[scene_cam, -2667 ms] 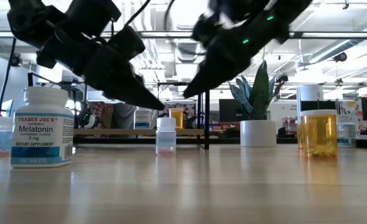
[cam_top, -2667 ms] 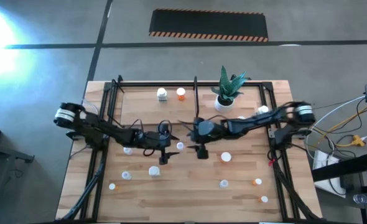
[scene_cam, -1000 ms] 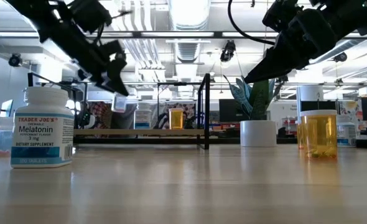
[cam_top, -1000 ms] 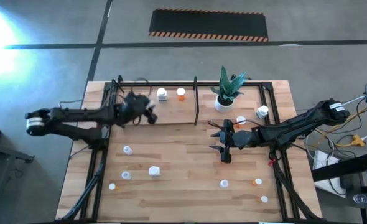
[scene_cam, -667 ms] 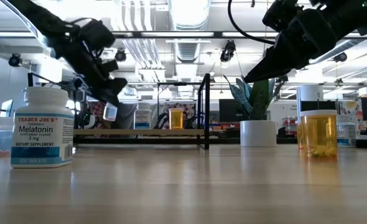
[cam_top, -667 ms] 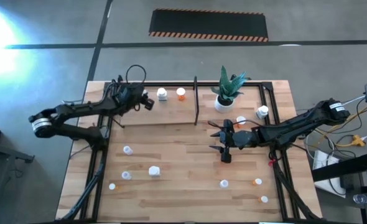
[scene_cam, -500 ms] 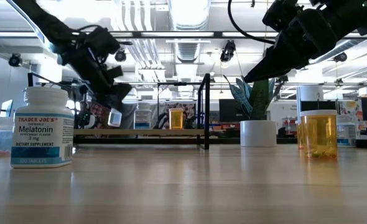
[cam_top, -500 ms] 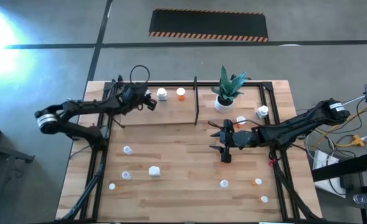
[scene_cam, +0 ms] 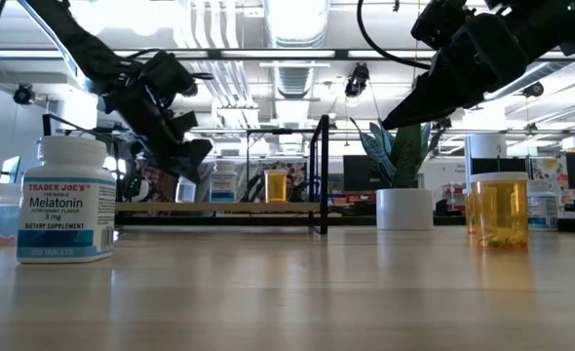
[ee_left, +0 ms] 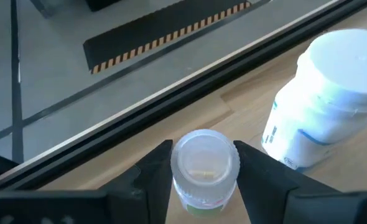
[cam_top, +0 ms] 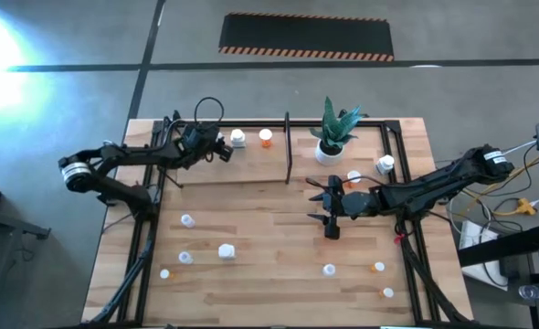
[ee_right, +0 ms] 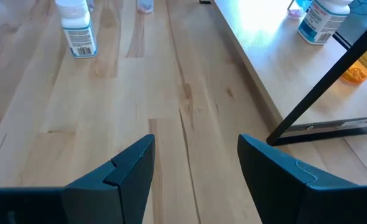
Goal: Pick and place medicine bottles onto shelf by color
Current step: Put the transparent medicine container onto the shelf, then put the orange medicine container on the shelf
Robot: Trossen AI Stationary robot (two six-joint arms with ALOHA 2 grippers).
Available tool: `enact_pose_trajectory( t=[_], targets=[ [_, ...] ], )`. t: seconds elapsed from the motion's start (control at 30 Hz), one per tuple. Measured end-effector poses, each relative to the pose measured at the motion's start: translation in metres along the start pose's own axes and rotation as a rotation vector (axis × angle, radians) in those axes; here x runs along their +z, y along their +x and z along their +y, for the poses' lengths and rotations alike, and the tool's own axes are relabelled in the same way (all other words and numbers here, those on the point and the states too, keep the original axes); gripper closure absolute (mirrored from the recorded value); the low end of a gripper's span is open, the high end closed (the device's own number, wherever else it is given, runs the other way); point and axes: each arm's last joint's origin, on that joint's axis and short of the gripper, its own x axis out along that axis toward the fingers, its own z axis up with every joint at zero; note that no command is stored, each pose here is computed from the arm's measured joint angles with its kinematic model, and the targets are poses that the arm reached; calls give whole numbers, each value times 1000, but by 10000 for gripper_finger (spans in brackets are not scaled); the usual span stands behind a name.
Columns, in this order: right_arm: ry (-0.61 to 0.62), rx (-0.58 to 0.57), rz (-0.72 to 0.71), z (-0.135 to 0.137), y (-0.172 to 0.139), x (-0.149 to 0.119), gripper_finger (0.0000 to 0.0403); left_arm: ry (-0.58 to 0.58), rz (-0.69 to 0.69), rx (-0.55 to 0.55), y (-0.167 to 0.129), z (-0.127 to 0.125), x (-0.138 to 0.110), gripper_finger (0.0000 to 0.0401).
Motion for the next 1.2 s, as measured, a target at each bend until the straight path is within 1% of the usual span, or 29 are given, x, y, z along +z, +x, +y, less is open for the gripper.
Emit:
enact_pose_trajectory(
  t=[0.2,0.4,0.6,0.73,0.8,0.87,0.97,1.1,1.13,1.2],
  targets=[
    [0,0,0,0,0,0,184,18,40,-10,0,0,-3,198],
    [7,0,0,0,0,0,184,39,79,-3,-6,3,-4,162],
    [27,-18,31,-4,-9,-1,184,71,93,-1,-33,16,2,144],
    [76,-129,95,-12,-28,-1,184,37,15,-31,-60,26,11,143],
    [108,-185,133,-17,-40,1,184,18,-42,-88,-75,28,15,143],
    [156,-221,172,-22,-52,4,184,5,-103,-174,-89,27,17,143],
    [246,-274,262,-30,-70,2,184,17,-210,-356,-108,23,17,143],
    [388,-405,418,-42,-87,-12,184,58,-365,-625,-125,9,10,143],
    [421,-437,444,-45,-89,-16,184,63,-405,-677,-127,5,7,143],
    [431,-484,502,-49,-91,-25,183,76,-479,-757,-131,-2,0,143]
  ],
)
